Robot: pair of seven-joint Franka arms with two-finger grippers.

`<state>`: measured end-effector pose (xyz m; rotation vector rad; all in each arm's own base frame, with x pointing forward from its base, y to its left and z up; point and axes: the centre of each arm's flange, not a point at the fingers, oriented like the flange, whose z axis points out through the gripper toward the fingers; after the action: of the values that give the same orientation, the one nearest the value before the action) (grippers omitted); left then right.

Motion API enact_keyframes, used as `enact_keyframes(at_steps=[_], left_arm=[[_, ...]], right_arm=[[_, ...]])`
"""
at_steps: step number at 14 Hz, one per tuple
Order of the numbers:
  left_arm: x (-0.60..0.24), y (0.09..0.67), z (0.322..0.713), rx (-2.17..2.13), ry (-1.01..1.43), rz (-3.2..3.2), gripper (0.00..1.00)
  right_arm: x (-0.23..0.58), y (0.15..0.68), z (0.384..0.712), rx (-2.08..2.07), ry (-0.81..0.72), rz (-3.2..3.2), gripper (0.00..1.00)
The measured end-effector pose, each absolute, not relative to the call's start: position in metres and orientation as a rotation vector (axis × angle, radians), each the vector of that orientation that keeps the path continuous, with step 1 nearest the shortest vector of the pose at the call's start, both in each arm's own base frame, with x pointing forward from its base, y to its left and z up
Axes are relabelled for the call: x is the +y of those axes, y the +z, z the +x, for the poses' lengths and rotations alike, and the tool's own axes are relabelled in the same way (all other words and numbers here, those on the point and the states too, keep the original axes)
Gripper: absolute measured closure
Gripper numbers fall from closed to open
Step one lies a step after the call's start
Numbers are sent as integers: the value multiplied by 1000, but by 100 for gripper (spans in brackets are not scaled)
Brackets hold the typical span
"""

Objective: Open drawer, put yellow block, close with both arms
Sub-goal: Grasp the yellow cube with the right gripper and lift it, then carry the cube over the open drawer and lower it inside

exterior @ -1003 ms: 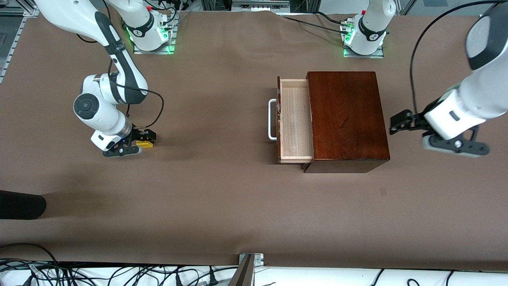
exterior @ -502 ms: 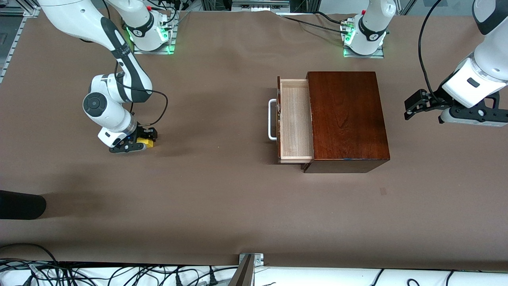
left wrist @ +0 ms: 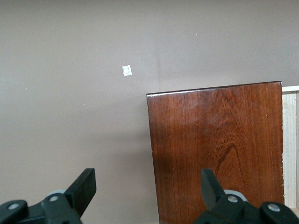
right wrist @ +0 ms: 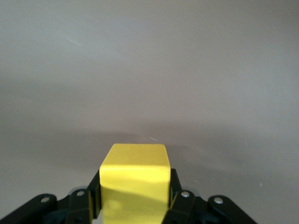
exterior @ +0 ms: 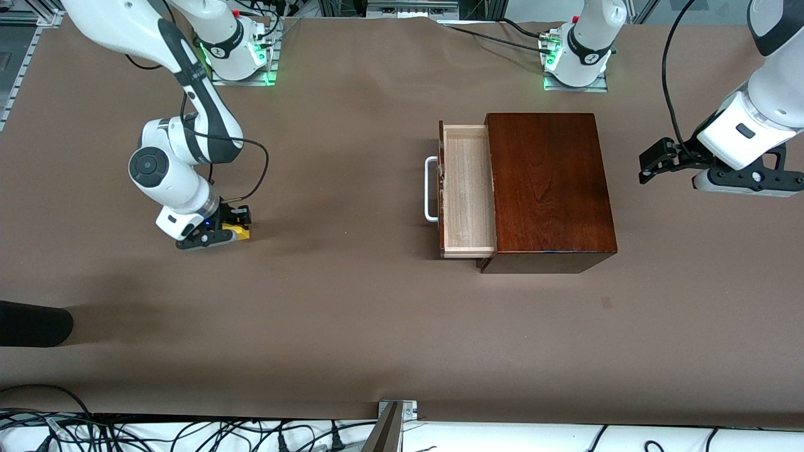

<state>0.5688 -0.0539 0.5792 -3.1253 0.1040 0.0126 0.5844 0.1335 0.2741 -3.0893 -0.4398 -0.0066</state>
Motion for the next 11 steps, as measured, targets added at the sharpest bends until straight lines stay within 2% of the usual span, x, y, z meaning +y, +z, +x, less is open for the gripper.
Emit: enact_keyframes(at_steps=[2, 5, 11], left_arm=[[-54, 581, 568, 104, 9, -3125, 0], [-51, 581, 568, 96, 8, -3126, 0], [-48, 581, 568, 89, 11, -3126, 0]], right_arm=[[194, 335, 600, -594, -33, -3037, 44], [292, 396, 592, -818, -115, -2958, 44], [436, 416, 548, -1336, -240, -2805, 44]])
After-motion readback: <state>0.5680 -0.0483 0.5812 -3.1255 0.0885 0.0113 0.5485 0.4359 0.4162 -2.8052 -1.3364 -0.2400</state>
